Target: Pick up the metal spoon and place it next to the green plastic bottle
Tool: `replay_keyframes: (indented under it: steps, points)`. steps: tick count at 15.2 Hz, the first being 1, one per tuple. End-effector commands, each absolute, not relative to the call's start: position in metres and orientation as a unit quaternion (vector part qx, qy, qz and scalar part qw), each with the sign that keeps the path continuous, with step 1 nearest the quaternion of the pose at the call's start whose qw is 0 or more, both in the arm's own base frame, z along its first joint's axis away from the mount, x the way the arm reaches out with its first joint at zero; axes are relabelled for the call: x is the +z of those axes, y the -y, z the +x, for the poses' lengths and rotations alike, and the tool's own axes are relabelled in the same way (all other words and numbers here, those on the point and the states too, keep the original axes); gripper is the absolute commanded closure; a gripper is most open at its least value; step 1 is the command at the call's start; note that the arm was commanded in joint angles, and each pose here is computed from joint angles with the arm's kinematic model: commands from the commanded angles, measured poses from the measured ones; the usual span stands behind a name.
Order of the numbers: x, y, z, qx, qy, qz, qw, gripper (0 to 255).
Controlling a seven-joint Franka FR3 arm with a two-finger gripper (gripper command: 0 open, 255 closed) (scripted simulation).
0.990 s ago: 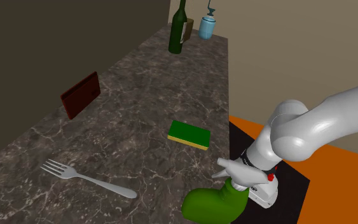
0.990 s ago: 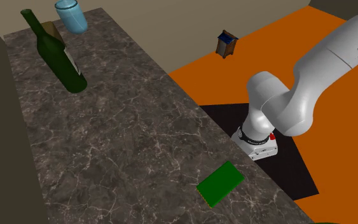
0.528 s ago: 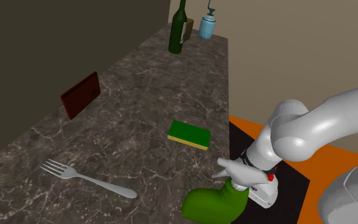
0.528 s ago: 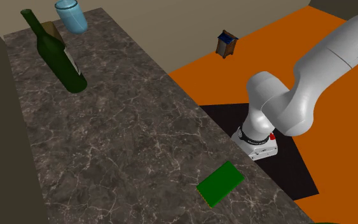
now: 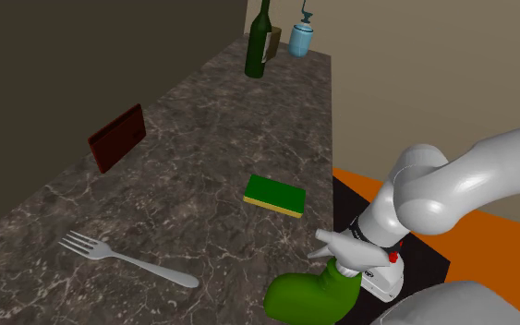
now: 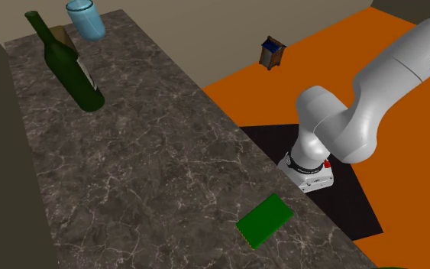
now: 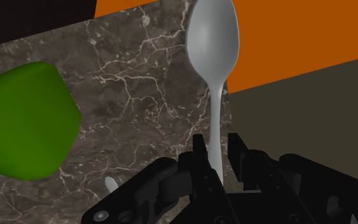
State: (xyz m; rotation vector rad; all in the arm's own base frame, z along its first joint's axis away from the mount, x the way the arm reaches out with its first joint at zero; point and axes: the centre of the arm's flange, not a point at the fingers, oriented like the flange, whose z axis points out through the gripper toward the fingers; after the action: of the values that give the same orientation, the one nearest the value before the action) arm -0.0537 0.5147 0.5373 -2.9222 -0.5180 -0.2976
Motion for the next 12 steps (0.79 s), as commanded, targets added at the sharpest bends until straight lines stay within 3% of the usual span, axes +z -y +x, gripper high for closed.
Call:
replay_keyframes:
  steps: [1,12]
  points:
    - [0.526,-0.516,-0.054,-0.1,0.173,-0.977,0.08,255]
    - [0.468,-0.516,-0.054,-0.1,0.173,-0.977,0.08,255]
